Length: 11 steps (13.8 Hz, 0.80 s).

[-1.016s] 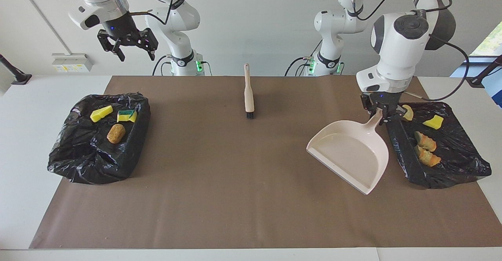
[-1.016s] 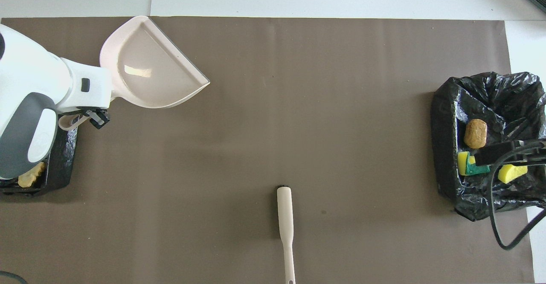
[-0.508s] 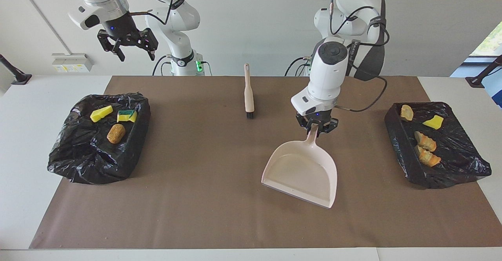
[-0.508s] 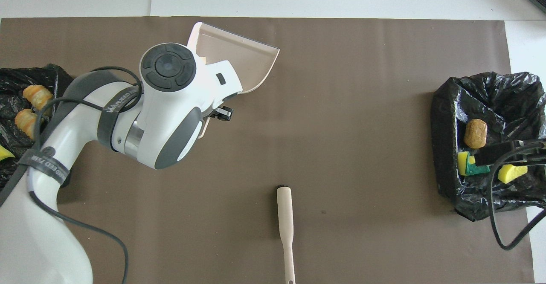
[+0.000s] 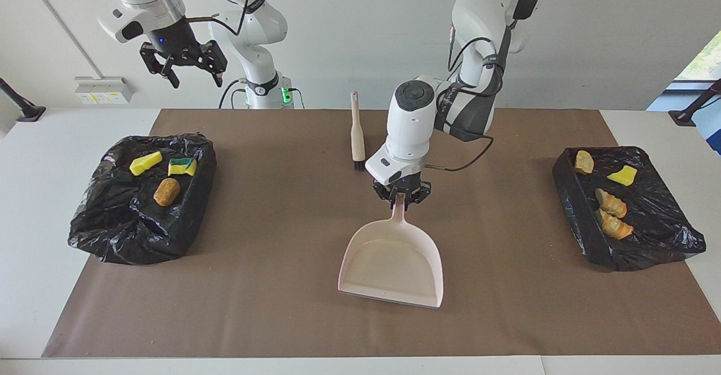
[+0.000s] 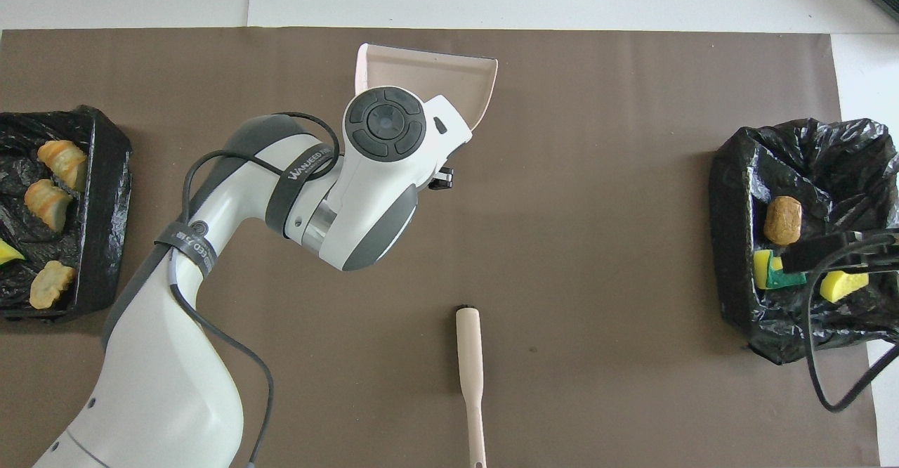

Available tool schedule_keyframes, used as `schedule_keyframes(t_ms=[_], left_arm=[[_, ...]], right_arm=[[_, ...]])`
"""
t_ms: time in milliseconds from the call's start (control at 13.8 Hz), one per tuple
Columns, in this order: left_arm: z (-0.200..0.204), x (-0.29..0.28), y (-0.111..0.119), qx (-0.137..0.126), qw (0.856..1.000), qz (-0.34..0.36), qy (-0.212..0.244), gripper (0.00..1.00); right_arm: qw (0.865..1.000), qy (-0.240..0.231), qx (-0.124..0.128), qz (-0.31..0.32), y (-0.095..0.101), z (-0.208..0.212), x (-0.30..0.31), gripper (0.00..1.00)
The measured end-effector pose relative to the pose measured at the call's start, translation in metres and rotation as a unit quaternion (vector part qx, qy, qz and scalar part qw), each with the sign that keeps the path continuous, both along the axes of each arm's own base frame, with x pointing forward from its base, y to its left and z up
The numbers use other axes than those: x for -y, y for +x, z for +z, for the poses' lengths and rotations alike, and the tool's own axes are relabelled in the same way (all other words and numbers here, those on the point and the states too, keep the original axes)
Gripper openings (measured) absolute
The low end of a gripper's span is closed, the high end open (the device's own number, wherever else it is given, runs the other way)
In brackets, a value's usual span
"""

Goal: Sweep and dump trash in bin
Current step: 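Lift the emptied dustpan from the bin toward the mat center with the left gripper, then lower the dustpan onto the mat and release it with the left gripper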

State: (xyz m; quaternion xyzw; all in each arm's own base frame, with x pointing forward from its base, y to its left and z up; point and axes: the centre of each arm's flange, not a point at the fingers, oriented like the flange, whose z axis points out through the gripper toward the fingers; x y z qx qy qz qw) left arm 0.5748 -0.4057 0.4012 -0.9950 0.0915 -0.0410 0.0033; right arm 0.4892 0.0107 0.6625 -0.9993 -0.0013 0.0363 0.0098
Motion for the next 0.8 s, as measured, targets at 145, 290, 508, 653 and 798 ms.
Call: schedule_keyframes(t_ms=[145, 290, 508, 653, 798], left_arm=[[-0.025, 0.029, -0.011, -0.011, 1.0, 0.029, 0.002, 0.32], [-0.045, 0.049, -0.02, -0.016, 0.998, 0.068, 0.001, 0.32], [-0.054, 0.06, -0.024, -0.015, 0.995, 0.095, -0.006, 0.32], [-0.053, 0.061, -0.024, -0.02, 0.994, 0.107, -0.017, 0.32], [-0.05, 0.063, -0.022, -0.021, 0.992, 0.117, -0.034, 0.32]], right_arm=[[1.0, 0.0, 0.0, 0.0, 0.0, 0.0, 0.0, 1.0], [1.0, 0.0, 0.0, 0.0, 0.0, 0.0, 0.0, 1.0], [1.0, 0.0, 0.0, 0.0, 0.0, 0.0, 0.0, 1.0], [1.0, 0.0, 0.0, 0.0, 0.0, 0.0, 0.0, 1.0], [1.0, 0.0, 0.0, 0.0, 0.0, 0.0, 0.0, 1.0]])
